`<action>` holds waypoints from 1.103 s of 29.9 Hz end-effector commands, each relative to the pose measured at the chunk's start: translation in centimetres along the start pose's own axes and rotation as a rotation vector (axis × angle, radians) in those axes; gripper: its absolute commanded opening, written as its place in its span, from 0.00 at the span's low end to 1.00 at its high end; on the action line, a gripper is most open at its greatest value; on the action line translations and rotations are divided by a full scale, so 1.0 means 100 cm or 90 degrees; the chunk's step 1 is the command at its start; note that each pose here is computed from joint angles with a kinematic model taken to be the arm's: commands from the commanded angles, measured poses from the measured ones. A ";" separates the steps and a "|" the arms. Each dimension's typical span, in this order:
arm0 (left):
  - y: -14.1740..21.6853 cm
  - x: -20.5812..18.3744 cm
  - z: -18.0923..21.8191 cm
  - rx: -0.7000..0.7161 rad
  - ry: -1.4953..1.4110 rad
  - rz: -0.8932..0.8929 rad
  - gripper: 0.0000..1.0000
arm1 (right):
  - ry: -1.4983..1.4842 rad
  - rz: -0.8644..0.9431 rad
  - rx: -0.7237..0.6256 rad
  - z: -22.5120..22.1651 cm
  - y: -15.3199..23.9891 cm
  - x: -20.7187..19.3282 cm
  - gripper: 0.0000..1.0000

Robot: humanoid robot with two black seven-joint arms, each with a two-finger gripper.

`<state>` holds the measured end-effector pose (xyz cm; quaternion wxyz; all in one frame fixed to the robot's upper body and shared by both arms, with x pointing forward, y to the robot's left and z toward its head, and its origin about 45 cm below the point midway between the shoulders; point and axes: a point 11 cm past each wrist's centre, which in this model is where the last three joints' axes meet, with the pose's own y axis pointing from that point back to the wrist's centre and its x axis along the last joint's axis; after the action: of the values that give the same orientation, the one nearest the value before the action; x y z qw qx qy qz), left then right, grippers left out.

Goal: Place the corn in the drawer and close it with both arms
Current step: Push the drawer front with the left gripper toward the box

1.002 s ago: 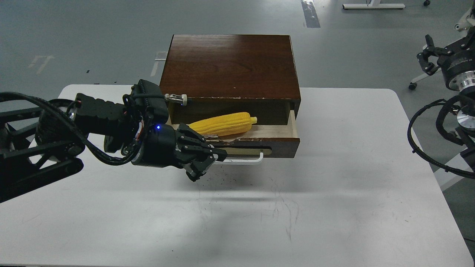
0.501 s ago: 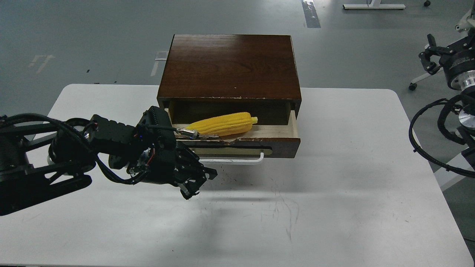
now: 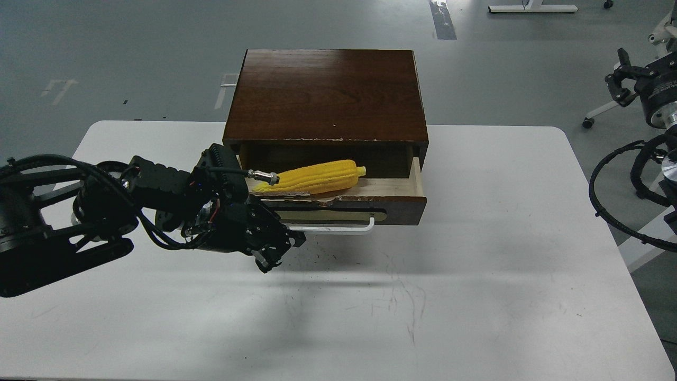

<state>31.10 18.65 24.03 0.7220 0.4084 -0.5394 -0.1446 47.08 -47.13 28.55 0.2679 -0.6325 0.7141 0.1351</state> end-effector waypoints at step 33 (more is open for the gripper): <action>-0.005 0.007 -0.049 0.076 0.037 -0.002 0.00 | 0.002 0.003 0.000 0.000 0.001 0.002 1.00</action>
<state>35.68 19.98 23.77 0.7107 0.4537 -0.5276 -0.1034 47.01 -47.23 28.43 0.2674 -0.6312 0.7155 0.1351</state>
